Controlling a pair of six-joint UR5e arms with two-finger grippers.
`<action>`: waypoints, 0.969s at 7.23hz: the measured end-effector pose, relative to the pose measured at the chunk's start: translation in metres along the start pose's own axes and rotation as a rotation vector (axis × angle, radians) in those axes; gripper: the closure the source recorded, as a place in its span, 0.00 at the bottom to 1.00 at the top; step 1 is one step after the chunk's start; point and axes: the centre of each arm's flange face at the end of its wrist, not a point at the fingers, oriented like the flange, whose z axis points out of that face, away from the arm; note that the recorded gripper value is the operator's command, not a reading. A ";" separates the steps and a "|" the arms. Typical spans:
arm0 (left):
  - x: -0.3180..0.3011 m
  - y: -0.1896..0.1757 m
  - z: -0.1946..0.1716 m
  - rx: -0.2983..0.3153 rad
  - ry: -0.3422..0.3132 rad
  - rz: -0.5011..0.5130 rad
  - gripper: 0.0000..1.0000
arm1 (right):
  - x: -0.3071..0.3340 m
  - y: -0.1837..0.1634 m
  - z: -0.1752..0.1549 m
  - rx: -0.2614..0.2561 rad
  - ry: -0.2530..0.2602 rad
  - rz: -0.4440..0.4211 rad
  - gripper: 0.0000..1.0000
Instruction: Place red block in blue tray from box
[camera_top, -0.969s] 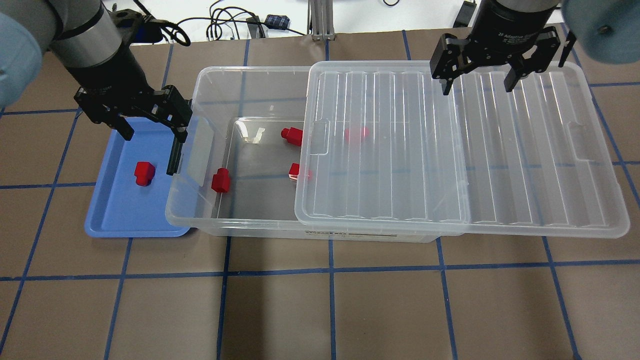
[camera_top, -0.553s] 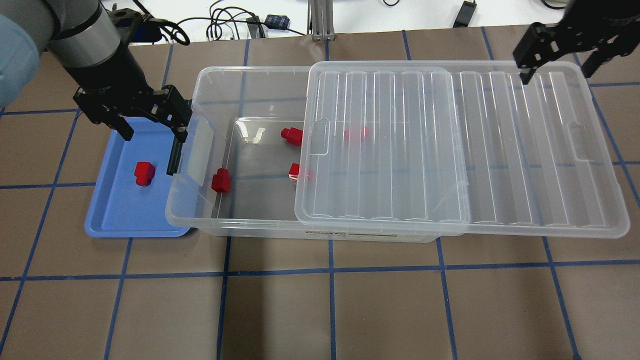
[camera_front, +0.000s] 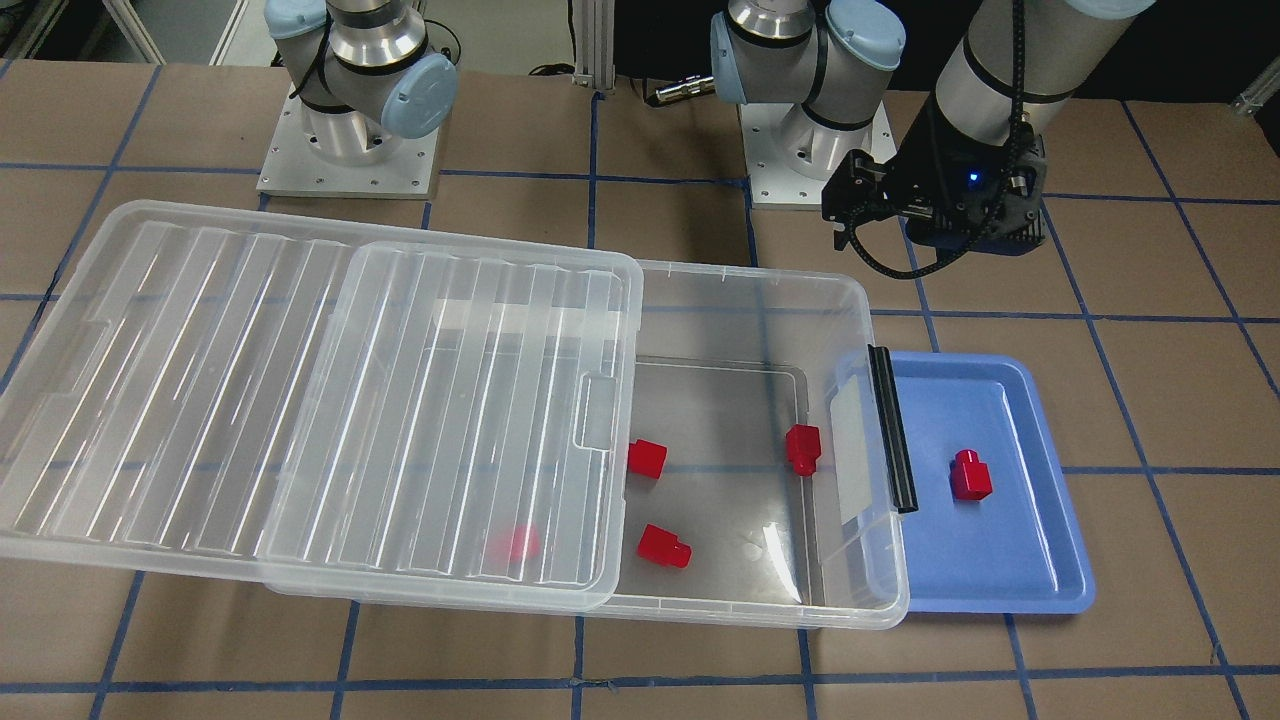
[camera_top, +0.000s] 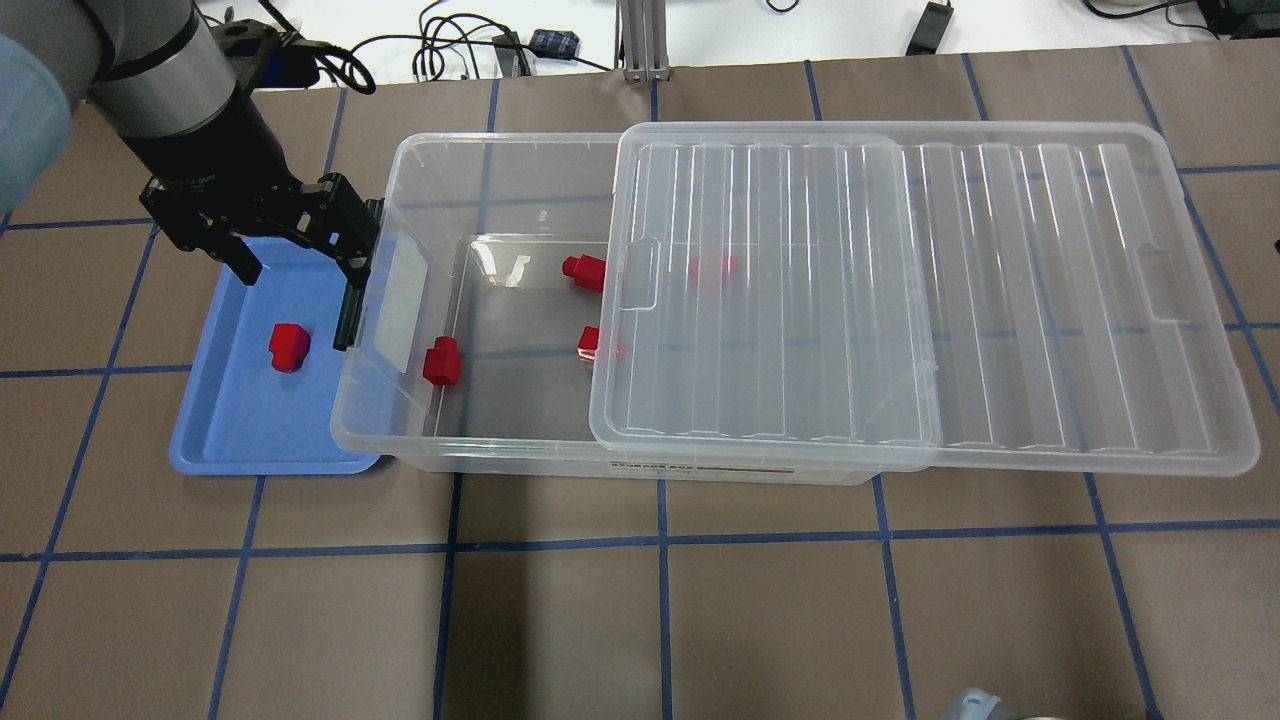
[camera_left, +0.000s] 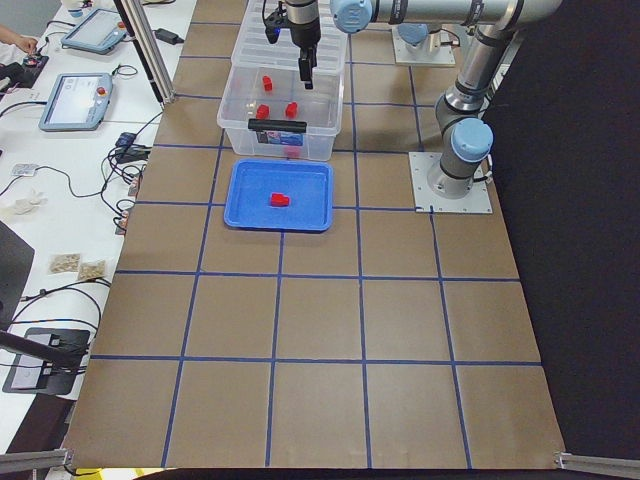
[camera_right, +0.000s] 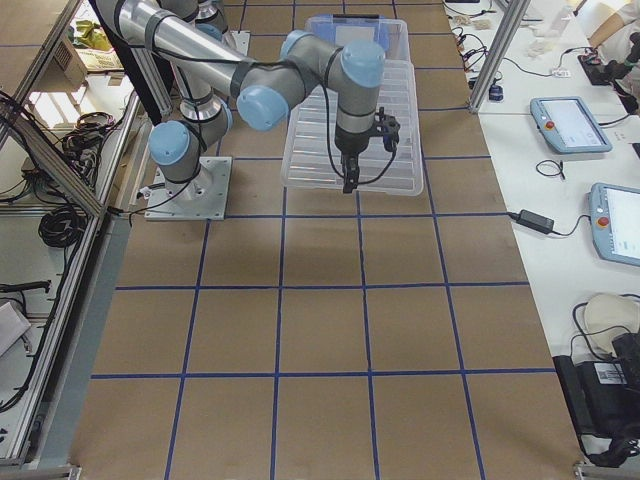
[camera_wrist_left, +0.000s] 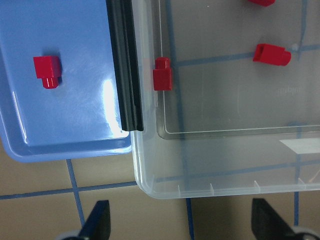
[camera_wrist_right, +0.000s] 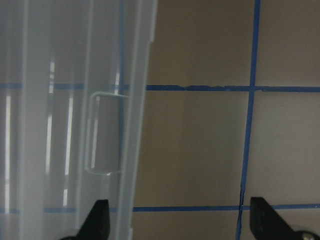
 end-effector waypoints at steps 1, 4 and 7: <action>0.000 0.000 0.000 0.001 0.003 -0.001 0.00 | 0.017 0.007 0.024 0.008 0.005 -0.006 0.00; 0.000 0.000 0.000 0.000 0.007 -0.004 0.00 | 0.020 0.001 0.067 0.013 -0.074 -0.004 0.00; 0.000 0.000 0.000 0.001 0.007 -0.004 0.00 | 0.018 -0.006 0.082 0.003 -0.102 0.003 0.00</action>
